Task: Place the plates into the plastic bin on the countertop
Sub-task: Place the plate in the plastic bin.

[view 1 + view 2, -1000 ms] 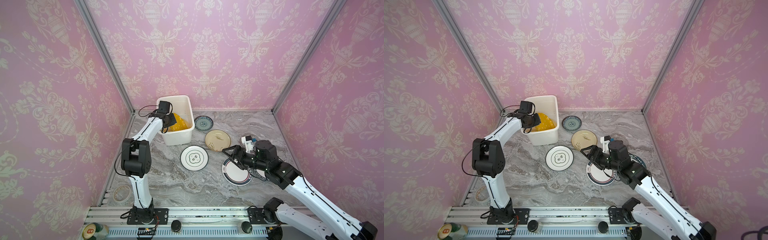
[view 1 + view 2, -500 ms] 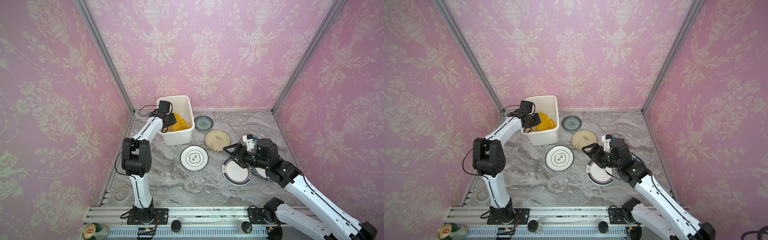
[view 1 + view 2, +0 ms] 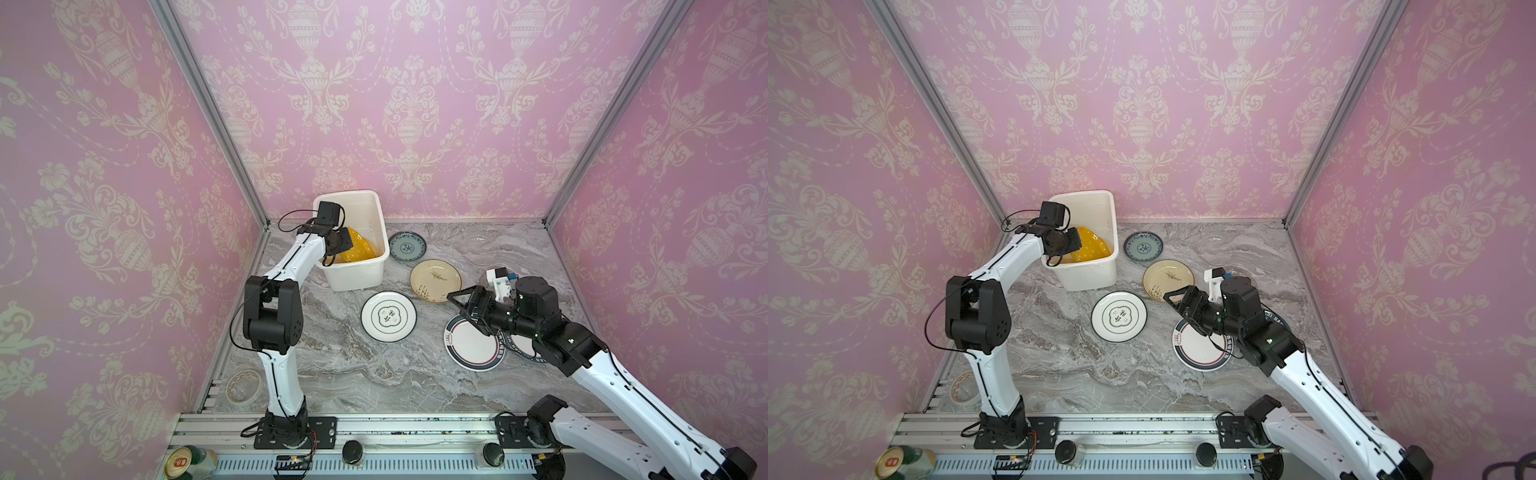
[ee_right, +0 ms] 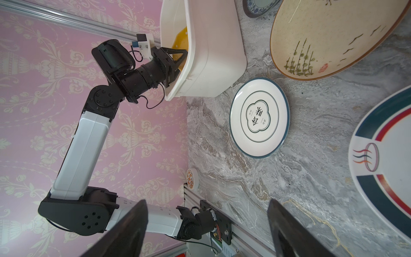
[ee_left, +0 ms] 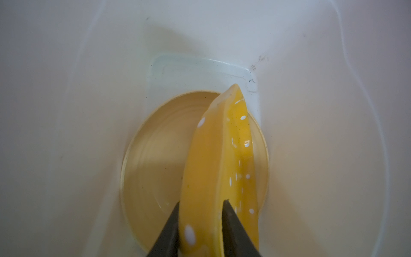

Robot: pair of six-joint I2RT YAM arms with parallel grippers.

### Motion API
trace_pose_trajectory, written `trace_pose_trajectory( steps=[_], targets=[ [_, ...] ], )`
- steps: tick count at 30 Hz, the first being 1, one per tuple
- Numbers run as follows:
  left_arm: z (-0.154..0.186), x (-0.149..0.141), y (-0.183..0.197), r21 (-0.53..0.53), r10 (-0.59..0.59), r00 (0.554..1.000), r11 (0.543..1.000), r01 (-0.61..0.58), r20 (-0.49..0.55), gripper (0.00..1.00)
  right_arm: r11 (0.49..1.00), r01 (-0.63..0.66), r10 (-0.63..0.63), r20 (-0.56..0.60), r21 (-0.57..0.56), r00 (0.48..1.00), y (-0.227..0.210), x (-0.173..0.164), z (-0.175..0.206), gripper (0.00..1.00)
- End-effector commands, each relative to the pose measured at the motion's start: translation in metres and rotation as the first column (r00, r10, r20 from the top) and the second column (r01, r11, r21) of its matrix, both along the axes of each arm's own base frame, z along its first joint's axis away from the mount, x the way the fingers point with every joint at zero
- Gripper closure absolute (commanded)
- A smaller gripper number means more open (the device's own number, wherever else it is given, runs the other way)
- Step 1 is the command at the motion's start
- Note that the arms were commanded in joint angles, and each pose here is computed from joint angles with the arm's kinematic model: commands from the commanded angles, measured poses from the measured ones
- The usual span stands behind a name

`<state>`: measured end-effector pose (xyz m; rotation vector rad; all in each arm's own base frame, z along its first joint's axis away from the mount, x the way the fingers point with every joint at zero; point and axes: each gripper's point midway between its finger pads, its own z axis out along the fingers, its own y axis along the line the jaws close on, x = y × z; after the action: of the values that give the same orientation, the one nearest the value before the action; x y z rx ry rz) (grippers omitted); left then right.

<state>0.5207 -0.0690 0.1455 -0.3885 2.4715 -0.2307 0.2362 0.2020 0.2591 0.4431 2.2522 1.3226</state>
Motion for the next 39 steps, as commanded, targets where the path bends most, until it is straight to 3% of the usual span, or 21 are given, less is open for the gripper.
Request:
trace_pose_trajectory(
  steps=[1,18,28,34,39],
  targets=[
    [-0.007,-0.009,0.001,0.050,-0.037,0.999,0.998,0.039,-0.037,0.67,1.000,0.003,-0.004,0.030,0.003,1.000,-0.003,-0.001,0.011,0.15],
    [-0.033,-0.023,0.018,0.185,-0.059,0.991,0.979,0.081,-0.123,0.56,1.000,0.003,-0.003,0.041,0.014,0.999,0.001,0.006,0.016,0.15],
    [-0.035,-0.029,0.026,0.224,-0.043,0.990,0.972,0.073,-0.136,0.38,1.000,0.008,-0.009,0.043,0.022,0.999,0.000,0.007,0.017,0.15],
    [-0.020,-0.029,0.028,0.241,-0.041,0.993,0.968,0.066,-0.110,0.22,1.000,0.010,-0.011,0.046,0.024,0.999,0.000,0.007,0.018,0.15],
    [-0.001,-0.029,0.029,0.264,-0.040,0.997,0.963,0.058,-0.071,0.15,1.000,0.009,-0.010,0.045,0.025,0.999,0.000,0.007,0.019,0.15]
  ],
)
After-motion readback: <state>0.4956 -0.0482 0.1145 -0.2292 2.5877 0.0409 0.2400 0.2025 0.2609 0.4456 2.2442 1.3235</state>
